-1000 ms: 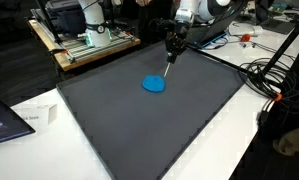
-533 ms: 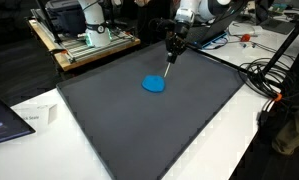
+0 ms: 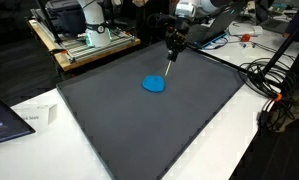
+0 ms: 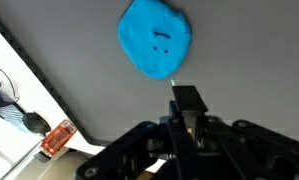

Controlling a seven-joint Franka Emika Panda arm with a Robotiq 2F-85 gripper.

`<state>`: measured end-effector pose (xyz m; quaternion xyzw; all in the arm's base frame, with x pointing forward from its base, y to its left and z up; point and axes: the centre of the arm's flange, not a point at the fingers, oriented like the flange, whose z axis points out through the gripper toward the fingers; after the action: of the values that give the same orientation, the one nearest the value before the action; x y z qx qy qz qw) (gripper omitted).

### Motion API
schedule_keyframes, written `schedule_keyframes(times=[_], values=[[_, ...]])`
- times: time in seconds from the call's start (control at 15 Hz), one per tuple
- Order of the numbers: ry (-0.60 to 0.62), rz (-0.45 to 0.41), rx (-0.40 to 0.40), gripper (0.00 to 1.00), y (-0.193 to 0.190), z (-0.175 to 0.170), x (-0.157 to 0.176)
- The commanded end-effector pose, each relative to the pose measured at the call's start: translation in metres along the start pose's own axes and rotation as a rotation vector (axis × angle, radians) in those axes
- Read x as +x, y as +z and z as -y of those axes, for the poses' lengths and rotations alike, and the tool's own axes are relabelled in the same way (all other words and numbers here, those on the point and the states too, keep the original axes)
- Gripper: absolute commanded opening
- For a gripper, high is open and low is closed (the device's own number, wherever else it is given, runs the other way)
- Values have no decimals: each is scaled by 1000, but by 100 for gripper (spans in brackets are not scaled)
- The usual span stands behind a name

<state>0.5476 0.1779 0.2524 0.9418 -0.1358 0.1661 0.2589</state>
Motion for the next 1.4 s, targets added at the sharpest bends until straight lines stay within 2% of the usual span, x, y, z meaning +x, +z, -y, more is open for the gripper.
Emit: schedule_keyframes(times=[0.0, 0.73, 1.33], values=[[-2, 57, 46, 3, -19, -10, 28], [74, 151, 231, 3, -10, -68, 52], [140, 208, 317, 3, 21, -123, 63]])
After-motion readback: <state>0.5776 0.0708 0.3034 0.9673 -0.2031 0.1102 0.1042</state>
